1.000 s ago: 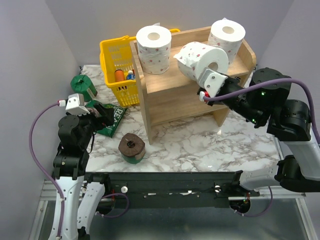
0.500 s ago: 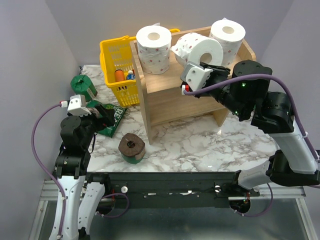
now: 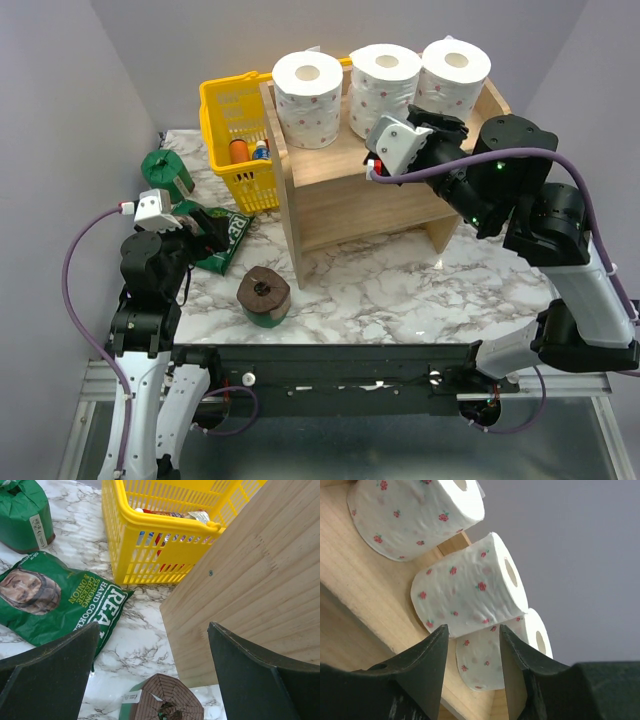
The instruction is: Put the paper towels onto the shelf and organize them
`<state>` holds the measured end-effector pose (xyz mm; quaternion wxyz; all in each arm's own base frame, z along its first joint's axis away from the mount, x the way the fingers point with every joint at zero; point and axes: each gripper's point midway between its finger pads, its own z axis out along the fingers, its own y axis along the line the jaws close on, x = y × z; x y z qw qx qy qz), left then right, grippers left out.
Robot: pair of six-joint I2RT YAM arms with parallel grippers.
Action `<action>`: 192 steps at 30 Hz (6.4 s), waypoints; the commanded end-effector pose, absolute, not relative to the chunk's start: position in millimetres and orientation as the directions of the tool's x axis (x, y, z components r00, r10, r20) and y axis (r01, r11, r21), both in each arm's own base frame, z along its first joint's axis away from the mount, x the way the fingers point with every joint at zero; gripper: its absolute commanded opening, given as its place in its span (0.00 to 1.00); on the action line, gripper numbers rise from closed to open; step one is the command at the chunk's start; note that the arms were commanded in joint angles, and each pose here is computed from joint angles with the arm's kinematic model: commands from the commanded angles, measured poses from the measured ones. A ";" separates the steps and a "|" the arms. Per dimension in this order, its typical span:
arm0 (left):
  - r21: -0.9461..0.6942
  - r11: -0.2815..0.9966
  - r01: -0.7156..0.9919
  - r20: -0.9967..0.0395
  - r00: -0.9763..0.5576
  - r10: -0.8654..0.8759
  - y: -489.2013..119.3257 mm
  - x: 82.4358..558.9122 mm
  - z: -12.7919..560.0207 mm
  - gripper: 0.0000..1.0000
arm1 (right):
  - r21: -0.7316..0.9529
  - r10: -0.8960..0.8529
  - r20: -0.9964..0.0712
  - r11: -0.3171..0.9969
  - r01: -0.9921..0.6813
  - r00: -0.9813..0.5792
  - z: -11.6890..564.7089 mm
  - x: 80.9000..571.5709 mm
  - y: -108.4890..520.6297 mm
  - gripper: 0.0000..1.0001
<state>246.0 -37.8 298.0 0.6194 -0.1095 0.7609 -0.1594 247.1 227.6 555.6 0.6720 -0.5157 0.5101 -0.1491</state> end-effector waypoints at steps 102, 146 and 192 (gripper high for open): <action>-0.962 0.206 0.178 -0.260 -0.829 -0.495 -189.7 111.8 250.1 0.45 | 0.641 0.426 -0.725 0.129 -0.757 -0.541 311.9 90.2 271.0 0.88; -0.947 -0.102 0.305 -0.250 -0.897 -0.365 -199.6 74.8 286.3 0.42 | 0.556 0.378 -0.726 -0.167 -0.814 -0.574 332.7 63.2 317.5 0.87; -0.959 -0.084 0.270 -0.223 -0.905 -0.362 -201.7 80.2 275.5 0.45 | 0.487 0.401 -0.737 -0.245 -0.839 -0.545 343.3 51.6 314.1 0.44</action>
